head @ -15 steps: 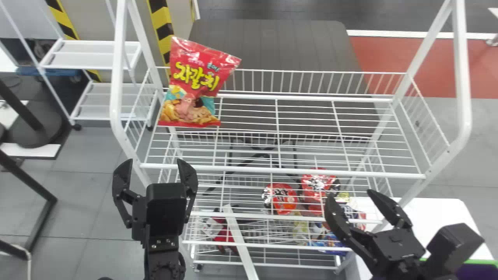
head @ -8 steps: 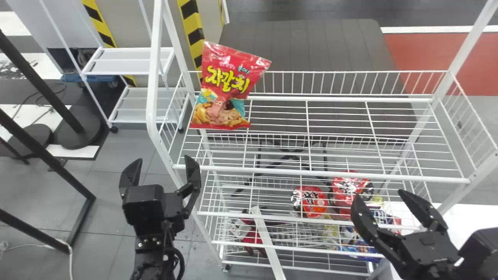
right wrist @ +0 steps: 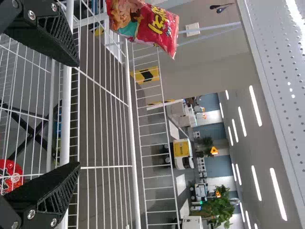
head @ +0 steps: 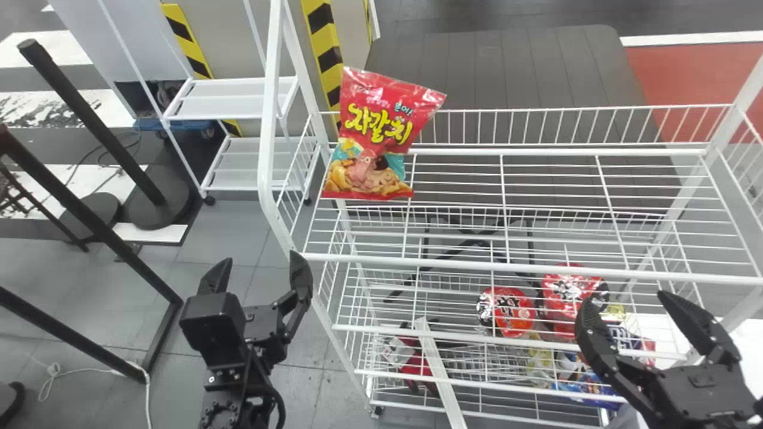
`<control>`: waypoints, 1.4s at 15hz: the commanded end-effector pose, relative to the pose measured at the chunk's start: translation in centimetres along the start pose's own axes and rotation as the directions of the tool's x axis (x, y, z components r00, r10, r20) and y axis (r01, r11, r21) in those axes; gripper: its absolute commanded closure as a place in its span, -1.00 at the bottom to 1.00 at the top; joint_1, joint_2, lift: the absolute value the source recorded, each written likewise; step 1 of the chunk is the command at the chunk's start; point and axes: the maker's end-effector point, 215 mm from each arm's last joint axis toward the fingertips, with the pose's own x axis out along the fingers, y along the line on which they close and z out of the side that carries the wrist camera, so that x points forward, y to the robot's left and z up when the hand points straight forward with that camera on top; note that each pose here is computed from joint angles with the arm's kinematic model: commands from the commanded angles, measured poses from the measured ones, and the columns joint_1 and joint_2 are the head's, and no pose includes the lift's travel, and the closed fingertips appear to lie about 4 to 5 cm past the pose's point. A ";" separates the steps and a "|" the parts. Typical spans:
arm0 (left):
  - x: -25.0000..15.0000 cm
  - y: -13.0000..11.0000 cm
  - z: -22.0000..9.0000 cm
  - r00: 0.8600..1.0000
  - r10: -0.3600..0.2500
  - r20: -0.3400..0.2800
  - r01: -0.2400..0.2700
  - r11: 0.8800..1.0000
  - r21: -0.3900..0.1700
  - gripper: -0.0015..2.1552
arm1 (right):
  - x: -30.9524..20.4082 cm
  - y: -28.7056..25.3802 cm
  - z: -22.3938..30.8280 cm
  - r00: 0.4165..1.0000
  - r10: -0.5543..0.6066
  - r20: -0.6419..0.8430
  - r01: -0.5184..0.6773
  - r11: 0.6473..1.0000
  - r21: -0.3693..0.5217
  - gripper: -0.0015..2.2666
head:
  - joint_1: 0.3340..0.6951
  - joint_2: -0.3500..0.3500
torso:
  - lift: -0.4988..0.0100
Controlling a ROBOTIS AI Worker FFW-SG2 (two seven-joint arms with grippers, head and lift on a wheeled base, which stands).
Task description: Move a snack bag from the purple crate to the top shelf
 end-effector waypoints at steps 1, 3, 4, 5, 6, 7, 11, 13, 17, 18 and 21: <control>-0.3 0.8 -0.4 1.000 0.001 -0.001 -0.001 1.000 0.005 -0.85 | 0.0 0.0 0.1 1.000 -0.006 0.002 0.006 1.000 -0.005 -0.94 | 1.00 0.55 | 0.96; -0.4 1.3 -0.3 1.000 0.006 0.008 -0.006 1.000 0.005 -0.85 | 0.0 -0.2 0.3 1.000 -0.012 0.002 0.012 1.000 -0.006 -0.94 | 1.00 0.58 | 0.96; -0.4 1.3 -0.2 1.000 0.008 0.011 -0.008 1.000 0.003 -0.85 | 0.1 -0.2 0.5 1.000 -0.012 0.005 0.012 1.000 -0.007 -0.94 | 1.00 0.59 | 0.96; -0.4 1.4 -0.2 1.000 0.009 0.011 -0.009 1.000 0.004 -0.85 | 0.0 -0.2 0.4 1.000 -0.013 0.004 0.013 1.000 -0.005 -0.94 | 1.00 0.60 | 0.96; -0.4 1.3 -0.1 1.000 0.006 0.014 -0.006 1.000 0.004 -0.85 | 0.0 0.0 0.3 1.000 -0.013 0.003 0.013 1.000 -0.001 -0.94 | 1.00 0.61 | 0.96; -0.4 1.2 -0.1 1.000 0.005 0.014 -0.005 1.000 0.003 -0.85 | -0.1 0.1 0.2 1.000 -0.012 0.002 0.012 1.000 0.001 -0.94 | 1.00 0.61 | 0.96; -0.4 0.8 -0.1 1.000 -0.002 0.014 0.002 1.000 0.002 -0.85 | -0.2 0.2 0.2 1.000 -0.011 0.000 0.011 1.000 0.001 -0.94 | 1.00 0.61 | 0.96; -0.4 0.8 0.0 1.000 -0.002 0.017 0.002 1.000 0.001 -0.85 | -0.2 0.4 0.4 1.000 -0.008 0.003 0.008 1.000 -0.002 -0.94 | 1.00 0.61 | 0.96; -0.5 0.3 0.0 1.000 -0.014 0.017 0.014 1.000 -0.001 -0.85 | -0.3 0.3 0.5 1.000 -0.009 0.004 0.009 1.000 -0.004 -0.94 | 1.00 0.60 | 0.96; -0.5 0.3 0.0 1.000 -0.014 0.017 0.014 1.000 0.000 -0.85 | -0.3 0.4 0.5 1.000 -0.009 0.004 0.009 1.000 -0.004 -0.94 | 1.00 0.59 | 0.96; -0.4 0.1 0.0 1.000 -0.017 0.019 0.017 1.000 0.002 -0.85 | -0.4 0.4 0.6 1.000 -0.007 0.005 0.007 1.000 -0.005 -0.94 | 1.00 0.59 | 0.96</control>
